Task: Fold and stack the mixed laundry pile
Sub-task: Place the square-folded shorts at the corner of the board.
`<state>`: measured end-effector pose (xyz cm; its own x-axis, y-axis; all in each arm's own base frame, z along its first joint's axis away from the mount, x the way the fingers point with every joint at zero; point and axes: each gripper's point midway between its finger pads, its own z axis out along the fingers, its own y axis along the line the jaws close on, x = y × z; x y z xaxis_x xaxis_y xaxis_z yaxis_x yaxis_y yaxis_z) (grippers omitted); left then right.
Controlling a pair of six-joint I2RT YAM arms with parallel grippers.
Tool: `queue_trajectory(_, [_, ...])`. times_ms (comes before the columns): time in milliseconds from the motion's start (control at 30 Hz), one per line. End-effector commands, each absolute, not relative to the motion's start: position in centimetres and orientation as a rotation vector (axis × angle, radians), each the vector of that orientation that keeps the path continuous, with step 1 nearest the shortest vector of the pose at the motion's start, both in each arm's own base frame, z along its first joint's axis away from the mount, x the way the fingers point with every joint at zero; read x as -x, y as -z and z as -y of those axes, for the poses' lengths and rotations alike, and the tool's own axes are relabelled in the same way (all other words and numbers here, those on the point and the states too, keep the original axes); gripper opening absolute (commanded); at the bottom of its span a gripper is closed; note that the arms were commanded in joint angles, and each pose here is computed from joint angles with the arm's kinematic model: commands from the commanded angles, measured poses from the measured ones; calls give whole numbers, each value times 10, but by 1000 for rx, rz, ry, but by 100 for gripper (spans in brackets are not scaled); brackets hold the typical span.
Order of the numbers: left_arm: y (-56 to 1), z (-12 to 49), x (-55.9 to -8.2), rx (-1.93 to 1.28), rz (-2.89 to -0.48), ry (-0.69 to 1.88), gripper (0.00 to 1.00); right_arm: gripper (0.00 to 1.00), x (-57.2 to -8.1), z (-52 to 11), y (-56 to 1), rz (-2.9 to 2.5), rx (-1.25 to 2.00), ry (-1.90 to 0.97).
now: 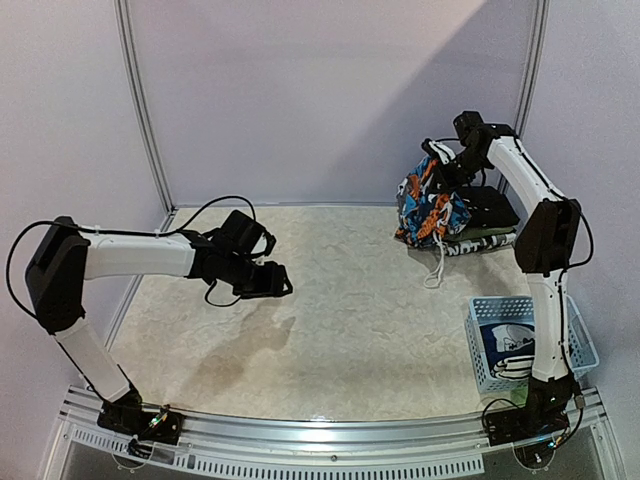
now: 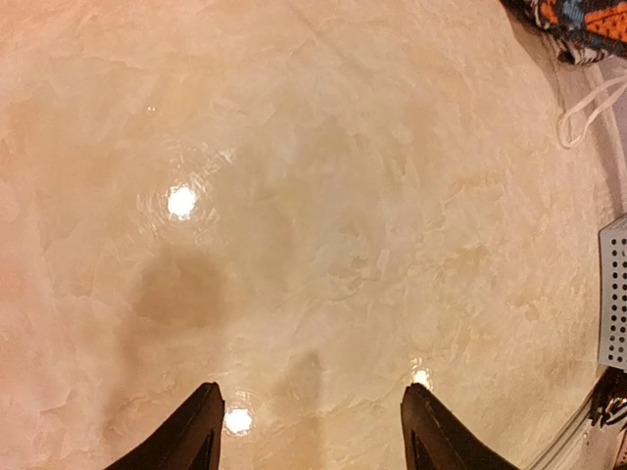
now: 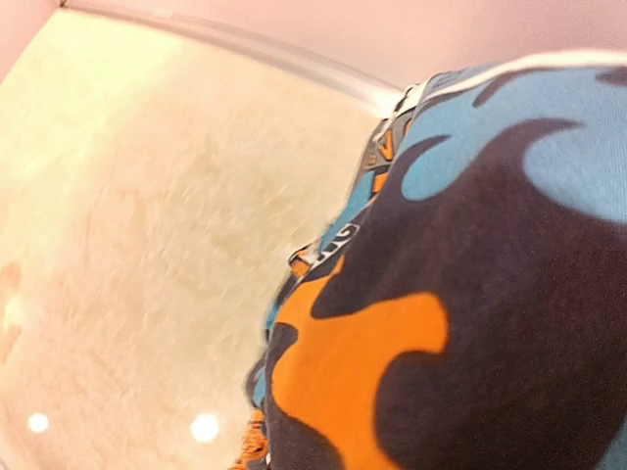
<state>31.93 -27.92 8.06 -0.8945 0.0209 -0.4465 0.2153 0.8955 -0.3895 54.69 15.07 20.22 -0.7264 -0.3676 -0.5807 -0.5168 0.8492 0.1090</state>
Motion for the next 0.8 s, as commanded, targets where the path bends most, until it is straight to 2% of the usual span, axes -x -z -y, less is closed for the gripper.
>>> queue_trajectory(0, [-72,278,-315,-175,-2666,594,63,0,-579,-126,-206,-2392,581,-311])
queue_trajectory(567, [-60,289,-307,-186,-2725,600,63,0,-616,-48,-233,-2246,640,48])
queue_trajectory(767, [-54,297,-306,-198,-2741,628,63,0,-629,-27,-221,-2230,733,263])
